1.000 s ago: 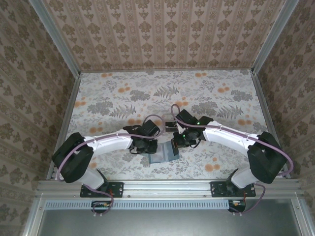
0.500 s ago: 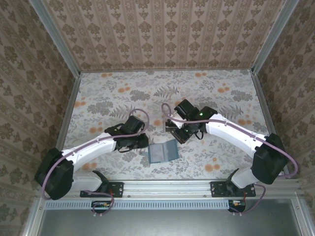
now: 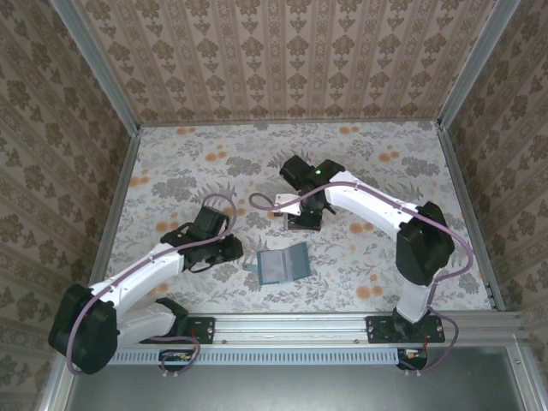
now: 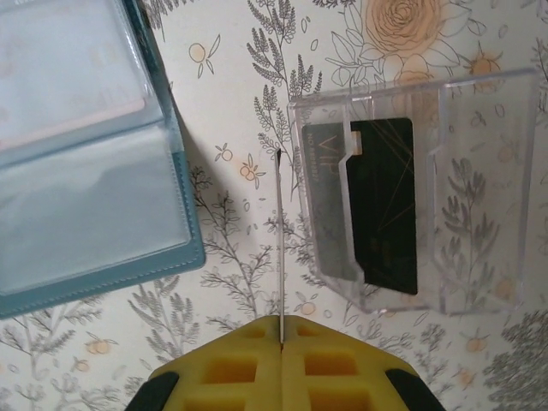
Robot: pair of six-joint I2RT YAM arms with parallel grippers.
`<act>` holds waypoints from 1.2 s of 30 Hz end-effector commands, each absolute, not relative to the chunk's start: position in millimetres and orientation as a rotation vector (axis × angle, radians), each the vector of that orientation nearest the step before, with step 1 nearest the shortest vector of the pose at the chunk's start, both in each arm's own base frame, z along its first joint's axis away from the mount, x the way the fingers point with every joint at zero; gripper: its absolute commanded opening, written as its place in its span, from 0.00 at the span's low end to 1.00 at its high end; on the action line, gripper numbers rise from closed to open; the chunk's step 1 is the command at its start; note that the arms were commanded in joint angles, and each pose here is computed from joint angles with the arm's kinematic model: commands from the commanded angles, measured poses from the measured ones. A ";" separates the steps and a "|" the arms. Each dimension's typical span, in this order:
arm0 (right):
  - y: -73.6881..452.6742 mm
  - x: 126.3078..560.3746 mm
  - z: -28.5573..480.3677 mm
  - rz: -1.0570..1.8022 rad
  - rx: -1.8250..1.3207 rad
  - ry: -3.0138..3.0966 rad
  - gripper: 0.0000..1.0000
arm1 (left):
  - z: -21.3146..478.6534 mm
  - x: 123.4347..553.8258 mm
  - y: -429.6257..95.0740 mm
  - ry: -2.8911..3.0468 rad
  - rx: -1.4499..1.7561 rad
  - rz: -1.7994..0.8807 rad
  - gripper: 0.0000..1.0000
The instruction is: Take the credit cards out of the card holder
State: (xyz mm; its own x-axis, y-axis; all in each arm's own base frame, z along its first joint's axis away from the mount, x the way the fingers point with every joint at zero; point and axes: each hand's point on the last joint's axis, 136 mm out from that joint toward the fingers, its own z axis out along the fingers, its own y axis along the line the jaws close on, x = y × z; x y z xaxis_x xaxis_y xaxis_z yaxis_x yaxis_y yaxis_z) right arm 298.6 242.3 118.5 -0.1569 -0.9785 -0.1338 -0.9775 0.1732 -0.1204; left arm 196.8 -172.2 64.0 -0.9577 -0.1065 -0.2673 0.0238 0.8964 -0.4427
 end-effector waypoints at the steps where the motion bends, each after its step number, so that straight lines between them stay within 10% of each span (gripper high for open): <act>1: 229.6 303.2 117.0 -0.062 -2.085 2.222 0.00 | 61.1 192.2 -170.1 2.787 -0.046 -0.679 0.23; 30: 244.0 333.3 79.9 0.127 -2.215 2.299 0.00 | 58.5 205.4 -164.0 2.798 -0.067 -0.730 0.25; 36: 234.8 350.0 91.5 0.012 -2.122 2.316 0.13 | 64.1 207.6 -165.1 2.780 -0.056 -0.739 0.26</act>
State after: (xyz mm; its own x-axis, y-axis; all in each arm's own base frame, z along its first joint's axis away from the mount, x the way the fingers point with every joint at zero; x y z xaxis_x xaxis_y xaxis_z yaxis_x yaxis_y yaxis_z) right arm 342.3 241.3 77.6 -0.0627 -0.9980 -0.0081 -0.9971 0.0623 0.0439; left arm 203.7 -162.1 53.2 -0.9689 -0.1205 -0.2163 -0.0032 0.8797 -0.4756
